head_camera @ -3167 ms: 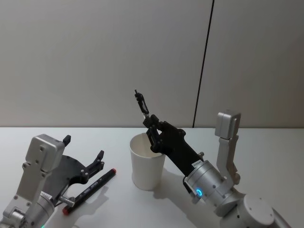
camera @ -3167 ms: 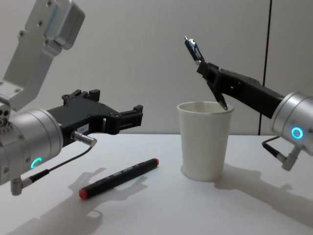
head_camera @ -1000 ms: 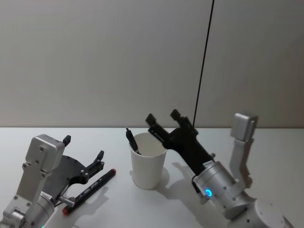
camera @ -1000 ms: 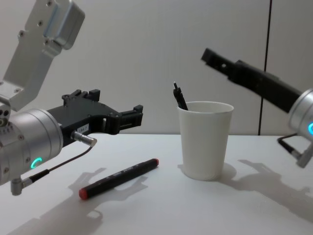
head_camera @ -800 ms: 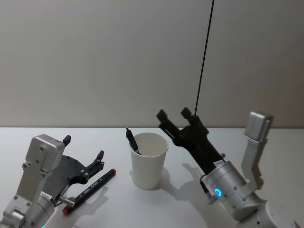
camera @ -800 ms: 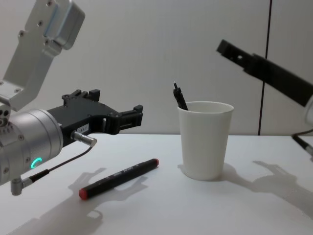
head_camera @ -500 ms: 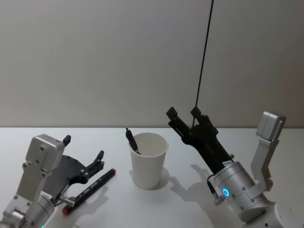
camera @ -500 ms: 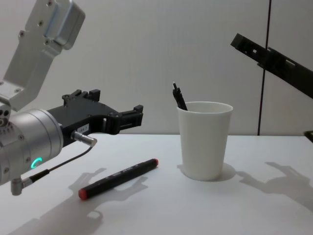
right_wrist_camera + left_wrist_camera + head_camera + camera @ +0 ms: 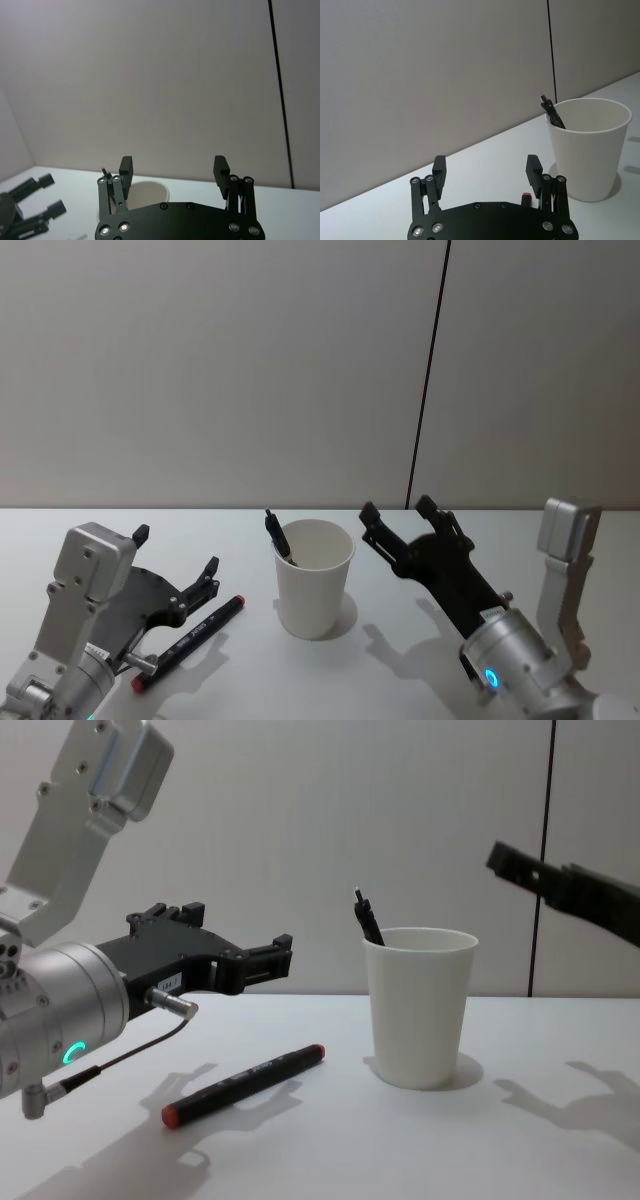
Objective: Place the pen into the pen holder.
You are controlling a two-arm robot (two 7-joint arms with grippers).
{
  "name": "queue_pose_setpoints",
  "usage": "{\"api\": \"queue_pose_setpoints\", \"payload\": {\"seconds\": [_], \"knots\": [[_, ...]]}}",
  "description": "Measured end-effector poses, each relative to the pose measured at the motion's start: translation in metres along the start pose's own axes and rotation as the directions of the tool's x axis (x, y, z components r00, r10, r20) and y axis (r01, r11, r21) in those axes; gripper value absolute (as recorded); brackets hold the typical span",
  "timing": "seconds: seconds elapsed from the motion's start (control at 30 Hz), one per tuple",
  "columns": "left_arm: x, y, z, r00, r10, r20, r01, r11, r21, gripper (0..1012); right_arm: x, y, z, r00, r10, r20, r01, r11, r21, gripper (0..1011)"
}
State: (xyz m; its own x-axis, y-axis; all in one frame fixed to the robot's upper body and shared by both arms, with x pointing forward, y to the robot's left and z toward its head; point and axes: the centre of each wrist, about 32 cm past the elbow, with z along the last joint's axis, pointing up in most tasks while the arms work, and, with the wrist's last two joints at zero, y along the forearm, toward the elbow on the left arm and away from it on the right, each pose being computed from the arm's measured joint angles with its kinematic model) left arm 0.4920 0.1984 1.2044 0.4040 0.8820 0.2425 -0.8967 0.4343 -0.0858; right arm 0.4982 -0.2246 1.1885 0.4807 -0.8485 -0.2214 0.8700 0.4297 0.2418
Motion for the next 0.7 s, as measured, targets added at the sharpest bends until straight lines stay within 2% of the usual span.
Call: {"api": "queue_pose_setpoints", "payload": {"seconds": [0.23,0.47,0.7], "knots": [[0.0,0.0,0.0,1.0,0.0,0.0,0.0,1.0,0.0,1003,-0.004,-0.019,0.003,0.995,-0.041,0.096,0.048,0.997,-0.063,1001],[0.0,0.0,0.0,1.0,0.0,0.0,0.0,1.0,0.0,1003,-0.011,-0.039,0.007,0.974,-0.081,0.212,0.108,0.987,-0.12,1001],[0.0,0.0,0.0,1.0,0.0,0.0,0.0,1.0,0.0,1003,-0.015,-0.051,0.01,0.955,-0.101,0.279,0.146,0.978,-0.145,1001]]}}
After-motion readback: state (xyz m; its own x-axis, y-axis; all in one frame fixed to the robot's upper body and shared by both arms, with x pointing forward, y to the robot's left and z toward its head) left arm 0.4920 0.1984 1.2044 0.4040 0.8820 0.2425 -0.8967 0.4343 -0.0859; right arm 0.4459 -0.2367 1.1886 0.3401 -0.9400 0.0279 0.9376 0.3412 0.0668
